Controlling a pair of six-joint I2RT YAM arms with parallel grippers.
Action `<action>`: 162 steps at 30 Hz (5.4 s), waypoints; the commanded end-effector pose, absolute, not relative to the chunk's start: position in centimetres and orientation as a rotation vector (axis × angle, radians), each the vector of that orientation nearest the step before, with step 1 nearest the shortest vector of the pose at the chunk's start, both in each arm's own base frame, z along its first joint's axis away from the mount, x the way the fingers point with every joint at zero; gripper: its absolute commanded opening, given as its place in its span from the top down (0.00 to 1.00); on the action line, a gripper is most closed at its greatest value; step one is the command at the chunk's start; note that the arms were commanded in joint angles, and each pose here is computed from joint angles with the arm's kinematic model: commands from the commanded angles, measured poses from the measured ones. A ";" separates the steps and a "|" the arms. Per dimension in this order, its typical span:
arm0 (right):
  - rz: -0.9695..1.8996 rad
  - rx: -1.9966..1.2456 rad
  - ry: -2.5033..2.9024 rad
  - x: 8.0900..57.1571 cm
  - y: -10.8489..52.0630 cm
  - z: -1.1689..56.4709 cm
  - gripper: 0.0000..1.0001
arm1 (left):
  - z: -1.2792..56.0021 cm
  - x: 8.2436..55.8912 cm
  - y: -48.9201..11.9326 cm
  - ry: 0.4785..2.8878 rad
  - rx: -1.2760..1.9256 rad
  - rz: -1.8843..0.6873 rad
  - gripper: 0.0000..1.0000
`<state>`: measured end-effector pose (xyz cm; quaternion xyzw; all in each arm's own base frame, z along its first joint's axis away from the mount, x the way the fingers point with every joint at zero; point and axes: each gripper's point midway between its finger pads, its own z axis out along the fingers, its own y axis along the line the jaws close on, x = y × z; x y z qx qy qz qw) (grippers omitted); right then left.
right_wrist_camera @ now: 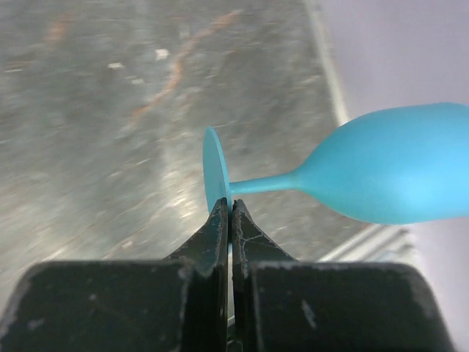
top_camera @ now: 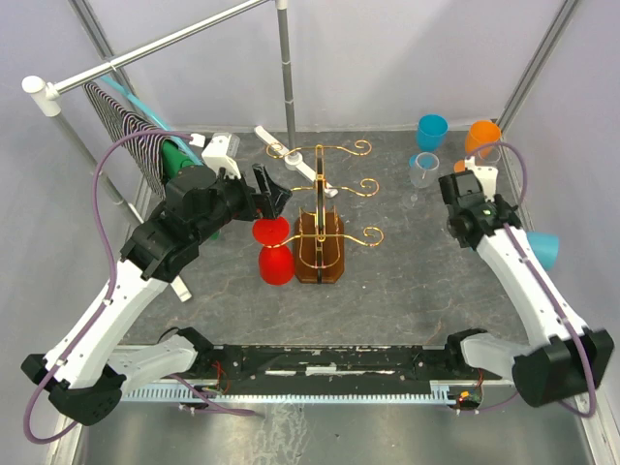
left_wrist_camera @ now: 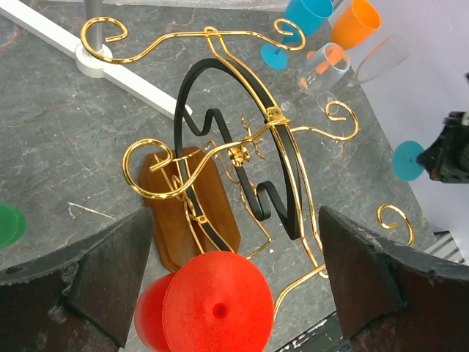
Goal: Take the wine glass off the wine glass rack
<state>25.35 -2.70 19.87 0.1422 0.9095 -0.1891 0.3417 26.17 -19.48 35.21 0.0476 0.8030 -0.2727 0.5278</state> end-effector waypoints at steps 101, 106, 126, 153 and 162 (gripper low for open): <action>-1.483 0.071 2.276 28.6 -1.4 13.1 1.00 | 38.0 24.6 -17.7 1.821 0.191 -0.610 0.01; -1.482 0.028 2.292 28.7 -0.3 11.6 1.00 | 38.2 24.4 -17.0 1.820 0.194 -0.580 0.01; -1.531 -0.207 2.359 30.4 3.1 7.5 0.99 | 38.7 24.4 -16.8 1.804 0.197 -0.568 0.01; -1.528 -0.329 2.491 30.6 4.9 4.4 0.94 | 39.2 23.9 -16.1 1.791 0.190 -0.560 0.01; -1.529 -0.323 2.492 30.5 5.1 4.4 0.91 | 38.9 24.0 -16.3 1.794 0.193 -0.562 0.01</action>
